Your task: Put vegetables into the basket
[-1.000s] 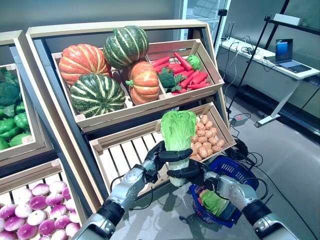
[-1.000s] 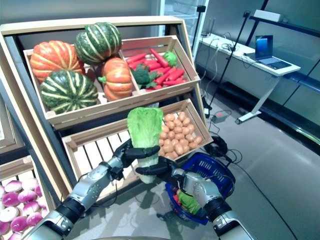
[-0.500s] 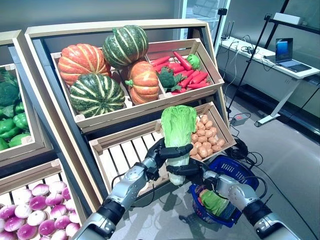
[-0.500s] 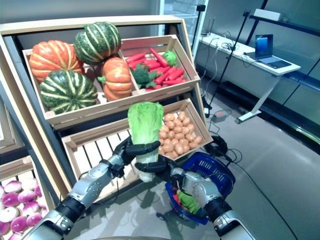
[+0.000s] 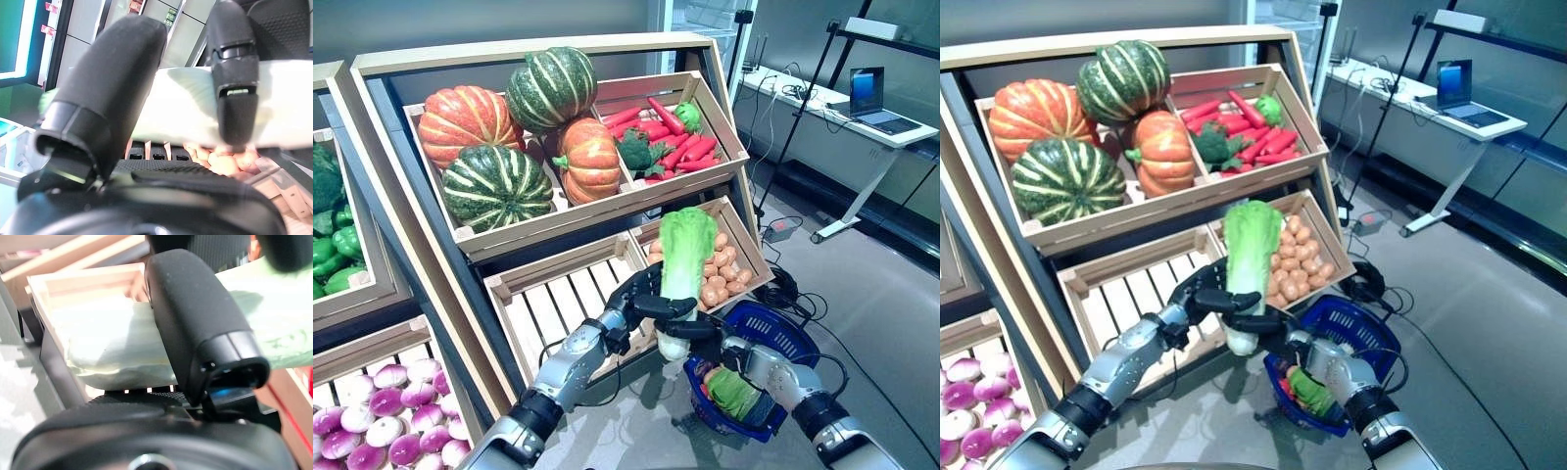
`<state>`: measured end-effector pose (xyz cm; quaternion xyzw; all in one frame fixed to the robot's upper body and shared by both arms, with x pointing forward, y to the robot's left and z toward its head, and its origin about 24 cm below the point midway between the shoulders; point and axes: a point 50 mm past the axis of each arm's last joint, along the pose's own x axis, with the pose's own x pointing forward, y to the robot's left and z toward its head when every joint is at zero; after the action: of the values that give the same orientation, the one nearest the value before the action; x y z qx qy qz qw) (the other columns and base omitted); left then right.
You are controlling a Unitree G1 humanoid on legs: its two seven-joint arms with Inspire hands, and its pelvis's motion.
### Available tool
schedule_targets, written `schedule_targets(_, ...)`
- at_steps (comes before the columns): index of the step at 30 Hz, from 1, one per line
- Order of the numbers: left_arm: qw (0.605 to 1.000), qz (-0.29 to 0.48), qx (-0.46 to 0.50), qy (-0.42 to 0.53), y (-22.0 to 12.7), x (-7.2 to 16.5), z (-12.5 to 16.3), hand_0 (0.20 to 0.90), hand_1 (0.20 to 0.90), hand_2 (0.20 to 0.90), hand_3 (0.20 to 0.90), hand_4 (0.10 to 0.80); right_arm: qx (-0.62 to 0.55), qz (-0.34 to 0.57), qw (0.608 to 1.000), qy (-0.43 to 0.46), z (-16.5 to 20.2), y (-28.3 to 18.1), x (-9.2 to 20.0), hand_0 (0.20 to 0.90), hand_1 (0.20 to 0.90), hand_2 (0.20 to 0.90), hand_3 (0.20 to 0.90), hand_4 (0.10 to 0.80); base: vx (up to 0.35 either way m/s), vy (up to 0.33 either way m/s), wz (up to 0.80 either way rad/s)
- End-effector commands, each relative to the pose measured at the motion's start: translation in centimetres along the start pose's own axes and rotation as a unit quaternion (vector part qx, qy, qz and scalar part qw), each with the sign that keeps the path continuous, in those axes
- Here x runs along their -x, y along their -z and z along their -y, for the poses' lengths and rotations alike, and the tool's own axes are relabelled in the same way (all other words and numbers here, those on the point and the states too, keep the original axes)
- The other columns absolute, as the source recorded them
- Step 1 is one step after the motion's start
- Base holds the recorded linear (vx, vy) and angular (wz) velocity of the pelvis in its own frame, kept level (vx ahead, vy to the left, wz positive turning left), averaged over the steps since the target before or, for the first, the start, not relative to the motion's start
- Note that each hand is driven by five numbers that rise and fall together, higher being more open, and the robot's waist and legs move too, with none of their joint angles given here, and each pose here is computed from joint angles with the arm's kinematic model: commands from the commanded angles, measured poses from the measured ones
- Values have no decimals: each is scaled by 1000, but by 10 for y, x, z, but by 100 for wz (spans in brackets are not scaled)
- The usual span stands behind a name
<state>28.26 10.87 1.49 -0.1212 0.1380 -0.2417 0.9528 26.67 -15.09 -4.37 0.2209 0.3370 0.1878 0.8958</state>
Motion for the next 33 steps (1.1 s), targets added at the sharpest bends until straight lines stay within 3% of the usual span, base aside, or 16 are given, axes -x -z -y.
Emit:
schedule_targets(1,988,141,-20,57,-69,-20,19,900,900,900,900,800,-6,118,993,-4,3,-58,4,300,300,300,300,400,0,0,0)
schedule_targets(14,994,108,-24,-26,-51,-1,-26,900,900,900,900,800,-82,149,972,163,89,-41,58,300,300,300,300,400,15,-28,-7)
schedule_targets(20,992,92,-7,-91,-32,15,-54,900,900,900,900,800,-155,162,939,261,127,-26,90,300,300,300,300,400,45,-46,-2)
schedule_targets(27,986,90,-5,-139,-16,35,-69,900,900,900,900,800,-239,146,895,348,147,4,107,300,300,300,300,400,66,-34,1)
schedule_targets(30,986,92,-14,-142,-17,37,-67,900,900,900,900,800,-257,170,882,357,145,-9,101,300,300,300,300,400,-48,-25,2)
schedule_targets(33,982,133,-28,-133,-40,30,-65,900,900,900,900,800,-238,227,881,339,131,-62,84,300,300,300,300,400,-437,-28,4)
